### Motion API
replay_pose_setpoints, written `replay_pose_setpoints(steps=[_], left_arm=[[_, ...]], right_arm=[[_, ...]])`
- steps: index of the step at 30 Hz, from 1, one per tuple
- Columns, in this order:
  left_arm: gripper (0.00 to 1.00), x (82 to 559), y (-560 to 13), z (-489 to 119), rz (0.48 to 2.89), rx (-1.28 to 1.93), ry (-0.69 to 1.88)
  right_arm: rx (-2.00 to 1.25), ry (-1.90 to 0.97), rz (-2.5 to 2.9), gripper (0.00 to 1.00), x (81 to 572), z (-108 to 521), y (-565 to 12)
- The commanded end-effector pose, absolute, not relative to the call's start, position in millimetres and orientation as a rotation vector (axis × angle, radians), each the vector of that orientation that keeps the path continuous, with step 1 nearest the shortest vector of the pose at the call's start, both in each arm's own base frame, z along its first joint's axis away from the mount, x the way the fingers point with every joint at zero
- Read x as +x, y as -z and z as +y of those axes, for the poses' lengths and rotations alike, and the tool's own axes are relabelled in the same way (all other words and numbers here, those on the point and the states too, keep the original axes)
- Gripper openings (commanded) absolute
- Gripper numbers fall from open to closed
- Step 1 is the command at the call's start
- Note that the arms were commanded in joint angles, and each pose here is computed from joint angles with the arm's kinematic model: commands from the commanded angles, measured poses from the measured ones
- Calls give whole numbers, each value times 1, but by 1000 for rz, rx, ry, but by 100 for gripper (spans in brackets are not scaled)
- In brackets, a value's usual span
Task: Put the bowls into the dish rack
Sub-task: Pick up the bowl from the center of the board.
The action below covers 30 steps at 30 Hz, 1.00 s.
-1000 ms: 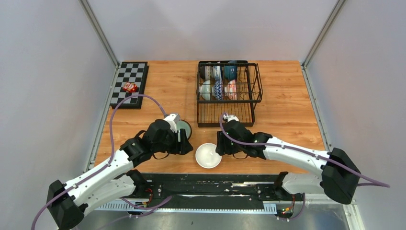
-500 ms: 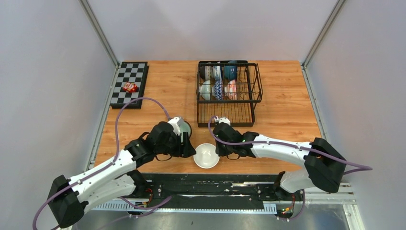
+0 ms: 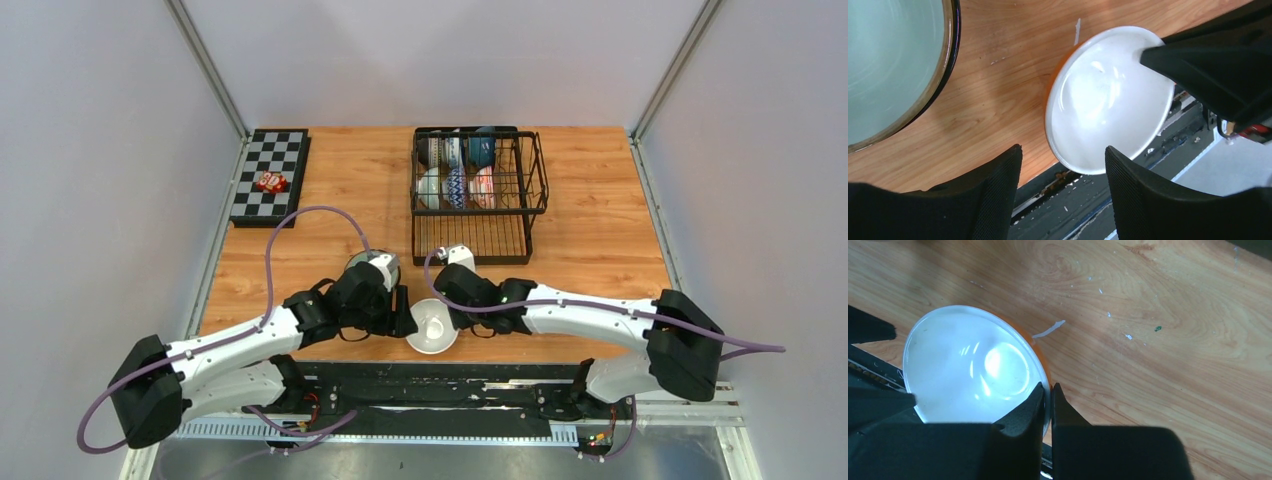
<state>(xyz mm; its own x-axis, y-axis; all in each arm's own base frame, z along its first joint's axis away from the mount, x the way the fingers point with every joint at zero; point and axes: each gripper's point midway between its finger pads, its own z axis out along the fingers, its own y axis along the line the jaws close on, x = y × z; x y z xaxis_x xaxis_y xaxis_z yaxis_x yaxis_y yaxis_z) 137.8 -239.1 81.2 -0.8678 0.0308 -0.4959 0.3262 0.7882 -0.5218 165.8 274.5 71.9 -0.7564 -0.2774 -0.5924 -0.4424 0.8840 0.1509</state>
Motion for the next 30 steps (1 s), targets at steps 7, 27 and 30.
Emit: replay_pose_setpoints(steps=[7,27,30], left_arm=[[57,148,-72,-247,2477,212,804],[0,138,-81,-266,2457,249,953],[0,138,-85,-269,2428,236,993]], right_arm=[[-530,-324,2331,3,166,271,-121],[-524,-258,2273,4,163,267,-142],[-542,-255,2254,14,164,265,-147]])
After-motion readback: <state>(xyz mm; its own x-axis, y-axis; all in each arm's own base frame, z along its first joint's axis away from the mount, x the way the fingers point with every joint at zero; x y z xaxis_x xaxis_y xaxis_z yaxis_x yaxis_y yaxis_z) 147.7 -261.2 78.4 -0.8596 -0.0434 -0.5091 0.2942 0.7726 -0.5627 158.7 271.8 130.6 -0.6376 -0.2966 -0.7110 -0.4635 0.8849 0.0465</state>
